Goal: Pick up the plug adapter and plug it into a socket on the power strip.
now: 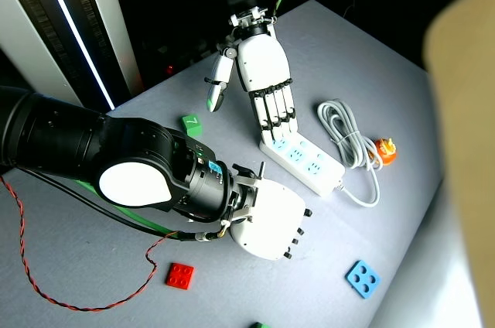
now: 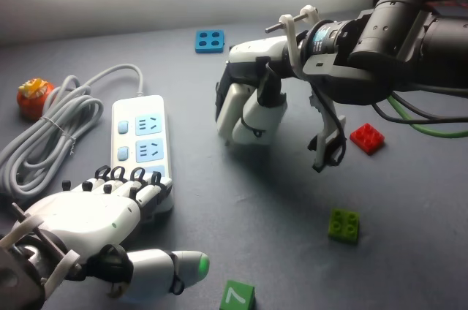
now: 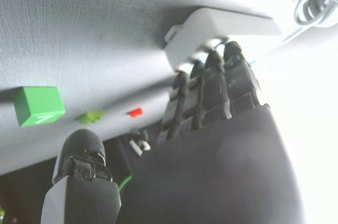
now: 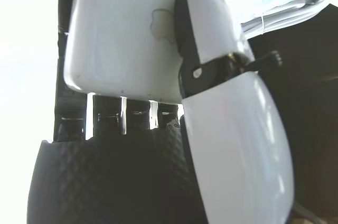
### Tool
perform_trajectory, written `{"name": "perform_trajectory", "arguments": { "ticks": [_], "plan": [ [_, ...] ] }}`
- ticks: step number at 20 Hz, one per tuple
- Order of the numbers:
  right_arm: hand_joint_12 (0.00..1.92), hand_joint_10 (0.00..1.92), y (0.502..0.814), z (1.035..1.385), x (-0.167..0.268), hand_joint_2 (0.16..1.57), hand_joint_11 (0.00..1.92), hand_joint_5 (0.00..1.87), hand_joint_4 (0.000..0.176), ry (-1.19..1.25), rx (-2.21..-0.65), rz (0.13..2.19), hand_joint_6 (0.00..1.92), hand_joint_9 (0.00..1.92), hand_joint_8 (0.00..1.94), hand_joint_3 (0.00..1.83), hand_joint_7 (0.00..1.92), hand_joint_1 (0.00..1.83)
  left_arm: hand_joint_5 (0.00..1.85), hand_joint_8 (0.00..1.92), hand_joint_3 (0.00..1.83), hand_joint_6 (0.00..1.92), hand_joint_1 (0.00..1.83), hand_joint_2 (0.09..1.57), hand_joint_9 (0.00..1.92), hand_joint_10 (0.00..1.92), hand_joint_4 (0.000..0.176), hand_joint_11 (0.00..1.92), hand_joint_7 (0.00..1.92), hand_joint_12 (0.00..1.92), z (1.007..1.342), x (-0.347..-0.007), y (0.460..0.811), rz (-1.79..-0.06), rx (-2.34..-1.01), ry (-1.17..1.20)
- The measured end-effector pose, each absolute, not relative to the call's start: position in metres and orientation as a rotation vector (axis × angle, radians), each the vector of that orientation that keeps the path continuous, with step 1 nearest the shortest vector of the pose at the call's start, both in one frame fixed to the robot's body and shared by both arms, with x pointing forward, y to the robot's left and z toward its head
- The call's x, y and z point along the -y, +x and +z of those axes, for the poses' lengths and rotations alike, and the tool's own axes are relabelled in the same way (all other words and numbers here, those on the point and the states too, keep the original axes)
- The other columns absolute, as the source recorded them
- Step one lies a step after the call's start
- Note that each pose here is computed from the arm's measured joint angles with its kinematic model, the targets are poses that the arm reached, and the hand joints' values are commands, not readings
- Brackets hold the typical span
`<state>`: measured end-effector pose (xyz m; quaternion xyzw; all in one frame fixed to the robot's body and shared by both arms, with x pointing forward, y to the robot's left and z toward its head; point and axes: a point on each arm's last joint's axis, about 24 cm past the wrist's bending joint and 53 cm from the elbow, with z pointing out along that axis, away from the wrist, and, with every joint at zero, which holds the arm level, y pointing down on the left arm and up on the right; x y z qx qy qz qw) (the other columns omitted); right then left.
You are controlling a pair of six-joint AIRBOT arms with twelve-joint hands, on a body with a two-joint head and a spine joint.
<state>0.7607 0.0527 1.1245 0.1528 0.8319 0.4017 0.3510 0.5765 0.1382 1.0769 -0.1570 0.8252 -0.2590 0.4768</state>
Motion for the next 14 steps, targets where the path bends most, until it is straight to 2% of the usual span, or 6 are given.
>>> {"name": "perform_trajectory", "arguments": {
  "ticks": [1,6,10,14],
  "plan": [
    [0.96,1.18,0.761,1.125,-0.051,1.11,0.73,0.90,0.000,0.397,-2.154,1.038,0.97,0.91,0.97,0.00,1.02,1.38,0.00,0.00,0.00,0.00,0.00,1.14,0.00,0.00,0.000,0.01,0.00,0.00,1.077,-0.138,0.576,-0.632,-2.017,-0.383],
    [0.97,1.18,0.756,1.130,-0.042,1.11,0.73,0.90,0.000,0.322,-2.159,0.992,0.96,0.91,0.95,0.00,1.03,1.38,0.00,0.00,0.00,0.00,0.00,1.14,0.00,0.00,0.000,0.01,0.00,0.00,1.077,-0.139,0.577,-0.627,-2.016,-0.379],
    [0.97,1.18,0.754,1.150,-0.046,1.11,0.74,0.90,0.000,0.319,-2.182,0.948,0.94,0.90,0.94,0.00,1.05,1.38,0.00,0.00,0.00,0.00,0.00,1.14,0.00,0.00,0.000,0.00,0.00,0.00,1.077,-0.138,0.576,-0.626,-2.016,-0.375],
    [0.96,1.17,0.754,1.155,-0.041,1.11,0.74,0.91,0.000,0.310,-2.208,0.836,0.96,0.91,0.93,0.00,1.04,1.38,0.00,0.00,0.00,0.00,0.00,1.14,0.00,0.00,0.000,0.00,0.00,0.00,1.077,-0.138,0.576,-0.625,-2.016,-0.375]
  ]
}}
